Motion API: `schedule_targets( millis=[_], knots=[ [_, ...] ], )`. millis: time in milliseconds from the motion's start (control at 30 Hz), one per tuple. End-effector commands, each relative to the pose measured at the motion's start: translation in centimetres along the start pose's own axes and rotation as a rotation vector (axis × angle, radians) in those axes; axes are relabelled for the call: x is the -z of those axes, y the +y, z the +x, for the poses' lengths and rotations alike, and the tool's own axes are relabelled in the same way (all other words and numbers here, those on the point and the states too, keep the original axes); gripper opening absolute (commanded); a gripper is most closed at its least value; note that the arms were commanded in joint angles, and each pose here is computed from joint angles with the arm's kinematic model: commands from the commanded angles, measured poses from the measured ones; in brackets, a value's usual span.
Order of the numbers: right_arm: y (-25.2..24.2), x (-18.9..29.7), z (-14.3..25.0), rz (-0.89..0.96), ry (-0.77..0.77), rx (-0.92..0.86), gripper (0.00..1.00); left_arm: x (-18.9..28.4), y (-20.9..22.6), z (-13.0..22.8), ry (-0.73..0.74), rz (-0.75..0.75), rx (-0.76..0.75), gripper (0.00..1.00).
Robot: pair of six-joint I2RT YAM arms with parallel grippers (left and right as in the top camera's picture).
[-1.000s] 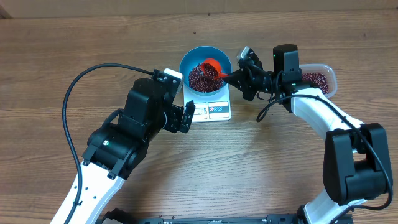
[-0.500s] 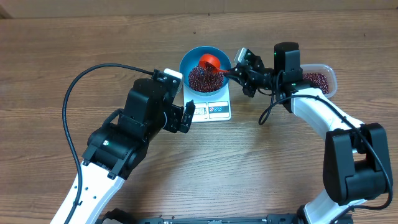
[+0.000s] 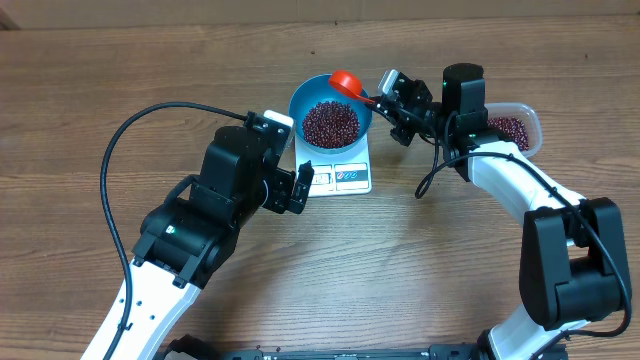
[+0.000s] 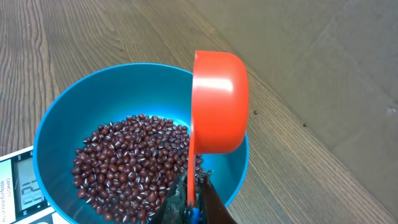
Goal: Scoop item into bowl and weigh 150g on scale
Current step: 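Lift the empty scoop and move it back to the bean tub, then scoop beans from the tub with the right gripper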
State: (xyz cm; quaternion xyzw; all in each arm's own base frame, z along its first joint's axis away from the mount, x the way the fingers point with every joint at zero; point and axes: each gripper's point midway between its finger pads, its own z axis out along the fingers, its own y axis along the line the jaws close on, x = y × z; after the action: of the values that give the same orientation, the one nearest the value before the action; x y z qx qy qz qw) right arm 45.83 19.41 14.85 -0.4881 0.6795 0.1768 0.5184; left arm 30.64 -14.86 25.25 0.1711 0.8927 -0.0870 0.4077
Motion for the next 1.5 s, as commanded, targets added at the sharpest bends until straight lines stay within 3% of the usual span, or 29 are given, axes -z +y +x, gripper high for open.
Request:
schedule_targets(
  millis=[0, 267, 433, 600, 967, 1200, 1467],
  knots=[
    [0.0, -0.1, -0.4, 0.003, -0.007, 0.006, 0.04, 0.0, 0.0, -0.1, -0.002, 0.005, 0.011, 1.00],
    [-0.3, 3.2, -4.6, 0.039, -0.039, 0.005, 0.04, 0.0, 0.0, -0.1, -0.002, 0.005, 0.011, 0.99],
    [-3.5, 7.0, -5.0, 0.264, 0.059, -0.156, 0.04, 0.0, 0.0, -0.1, -0.002, 0.005, 0.011, 1.00],
    [-6.4, 12.9, -2.3, 0.562, 0.246, -0.321, 0.04, 0.0, 0.0, -0.1, -0.002, 0.005, 0.011, 1.00],
    [-5.2, 21.5, 6.3, 0.802, 0.639, -0.575, 0.04, 0.0, 0.0, -0.1, -0.002, 0.005, 0.011, 1.00],
    [-4.9, 25.4, 10.3, 0.856, 0.747, -0.715, 0.04, 0.0, 0.0, -0.1, -0.002, 0.005, 0.011, 1.00],
    [-3.3, 23.5, 14.4, 0.746, 0.853, -0.797, 0.04, 0.0, 0.0, -0.1, -0.002, 0.005, 0.011, 1.00]
  ],
)
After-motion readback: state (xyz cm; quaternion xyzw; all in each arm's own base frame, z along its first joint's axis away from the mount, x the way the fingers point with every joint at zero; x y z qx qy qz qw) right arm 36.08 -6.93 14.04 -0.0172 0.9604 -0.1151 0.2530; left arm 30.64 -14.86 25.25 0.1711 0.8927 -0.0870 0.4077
